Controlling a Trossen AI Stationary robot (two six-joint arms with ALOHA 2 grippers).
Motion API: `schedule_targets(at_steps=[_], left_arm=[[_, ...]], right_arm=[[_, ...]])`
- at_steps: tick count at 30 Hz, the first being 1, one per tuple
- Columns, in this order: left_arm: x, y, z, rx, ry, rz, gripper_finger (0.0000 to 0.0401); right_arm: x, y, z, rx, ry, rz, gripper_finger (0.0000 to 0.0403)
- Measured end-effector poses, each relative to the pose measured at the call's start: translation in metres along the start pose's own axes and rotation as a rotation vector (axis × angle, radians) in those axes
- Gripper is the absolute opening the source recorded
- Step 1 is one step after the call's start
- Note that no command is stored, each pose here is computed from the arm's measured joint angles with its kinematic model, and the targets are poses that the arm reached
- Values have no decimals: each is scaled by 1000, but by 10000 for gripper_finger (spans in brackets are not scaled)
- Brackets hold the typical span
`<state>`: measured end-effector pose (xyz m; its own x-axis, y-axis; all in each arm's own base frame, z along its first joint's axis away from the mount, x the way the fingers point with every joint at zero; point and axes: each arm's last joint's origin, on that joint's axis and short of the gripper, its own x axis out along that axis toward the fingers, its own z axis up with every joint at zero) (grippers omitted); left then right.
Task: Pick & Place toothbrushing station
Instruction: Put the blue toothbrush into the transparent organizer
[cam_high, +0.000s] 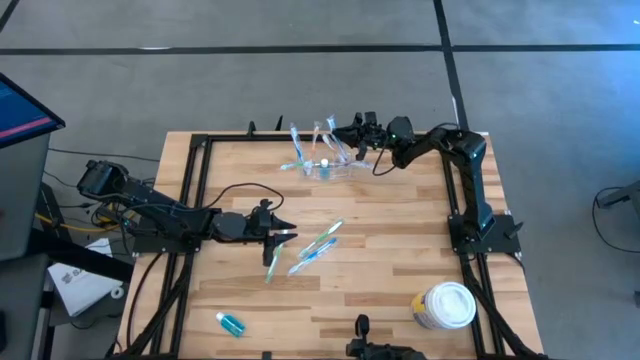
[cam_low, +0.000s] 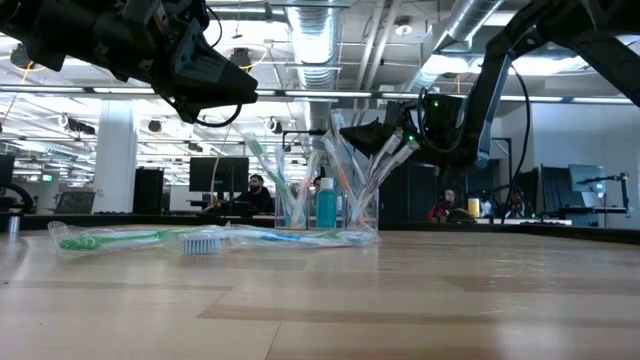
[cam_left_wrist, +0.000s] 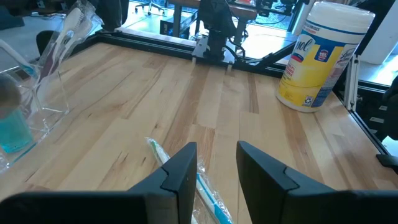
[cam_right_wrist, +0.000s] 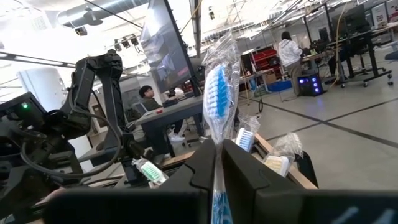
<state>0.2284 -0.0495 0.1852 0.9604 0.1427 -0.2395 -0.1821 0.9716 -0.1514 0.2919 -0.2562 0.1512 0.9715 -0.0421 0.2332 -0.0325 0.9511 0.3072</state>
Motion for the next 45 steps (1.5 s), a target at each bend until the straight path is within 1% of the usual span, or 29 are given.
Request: schedule_targets(at_steps=[8, 17, 27, 32, 35, 37, 40, 43, 45], left_arm=[[0, 0, 0, -3, 0, 0, 106], [0, 0, 0, -3, 0, 0, 106], [0, 0, 0, -3, 0, 0, 106], [0, 0, 0, -3, 0, 0, 106], [0, 0, 0, -3, 0, 0, 106], [0, 0, 0, -3, 0, 0, 106], [0, 0, 0, -3, 0, 0, 106], [0, 0, 0, -2, 0, 0, 106], [0, 0, 0, -2, 0, 0, 106]], right_arm=[[0, 1, 0, -5, 1, 14, 35], [0, 2, 1, -5, 3, 36, 64], [-1, 1, 2, 12, 4, 35, 66], [-3, 1, 10, 42, 5, 57, 66], [-5, 0, 15, 57, 0, 51, 66], [-4, -1, 16, 74, 14, 39, 66], [2, -9, 14, 128, 81, 3, 66], [14, -12, 15, 133, 134, 2, 66], [24, -11, 19, 113, 147, 21, 66]])
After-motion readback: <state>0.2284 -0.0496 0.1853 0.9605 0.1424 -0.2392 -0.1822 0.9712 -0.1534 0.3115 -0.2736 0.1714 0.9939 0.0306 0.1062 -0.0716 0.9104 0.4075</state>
